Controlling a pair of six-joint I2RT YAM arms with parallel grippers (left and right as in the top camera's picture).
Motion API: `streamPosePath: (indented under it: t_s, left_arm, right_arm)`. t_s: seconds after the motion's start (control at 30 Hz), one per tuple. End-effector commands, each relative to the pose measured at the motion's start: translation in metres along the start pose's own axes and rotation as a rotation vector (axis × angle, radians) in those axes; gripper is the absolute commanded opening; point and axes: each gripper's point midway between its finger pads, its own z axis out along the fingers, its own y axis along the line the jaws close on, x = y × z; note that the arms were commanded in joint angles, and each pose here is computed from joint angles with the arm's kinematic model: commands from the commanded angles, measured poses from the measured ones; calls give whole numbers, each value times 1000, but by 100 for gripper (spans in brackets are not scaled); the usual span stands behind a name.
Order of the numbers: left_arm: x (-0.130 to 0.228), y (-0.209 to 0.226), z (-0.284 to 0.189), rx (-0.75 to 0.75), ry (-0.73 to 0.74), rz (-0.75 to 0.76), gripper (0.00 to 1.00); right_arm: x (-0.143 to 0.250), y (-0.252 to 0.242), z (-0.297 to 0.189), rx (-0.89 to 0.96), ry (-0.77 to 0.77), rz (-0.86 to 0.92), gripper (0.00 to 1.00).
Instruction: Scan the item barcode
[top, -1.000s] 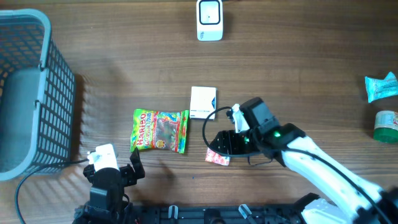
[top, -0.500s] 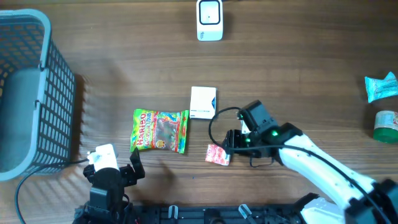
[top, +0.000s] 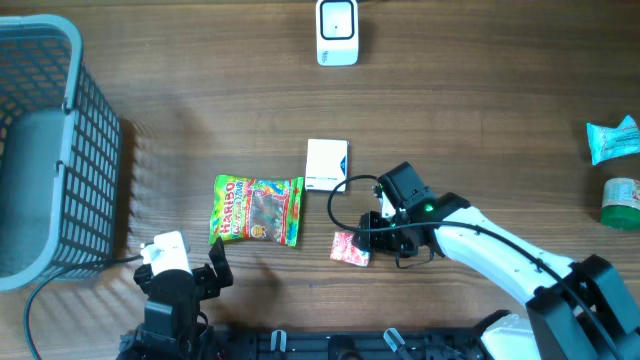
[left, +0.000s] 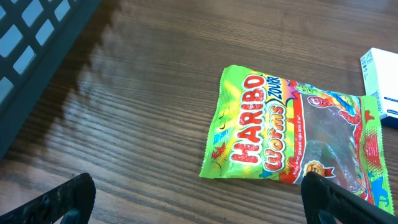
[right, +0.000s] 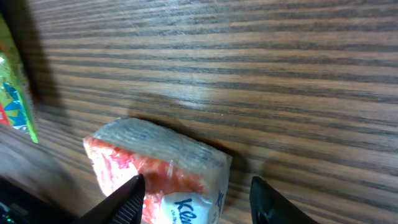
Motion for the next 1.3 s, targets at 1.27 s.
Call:
streamPosePath:
  t_s: [1.27]
  left_arm:
    - [-1, -2, -1, 10, -6, -3, 100]
  right_arm:
    - [5, 110, -129, -661, 842, 980, 4]
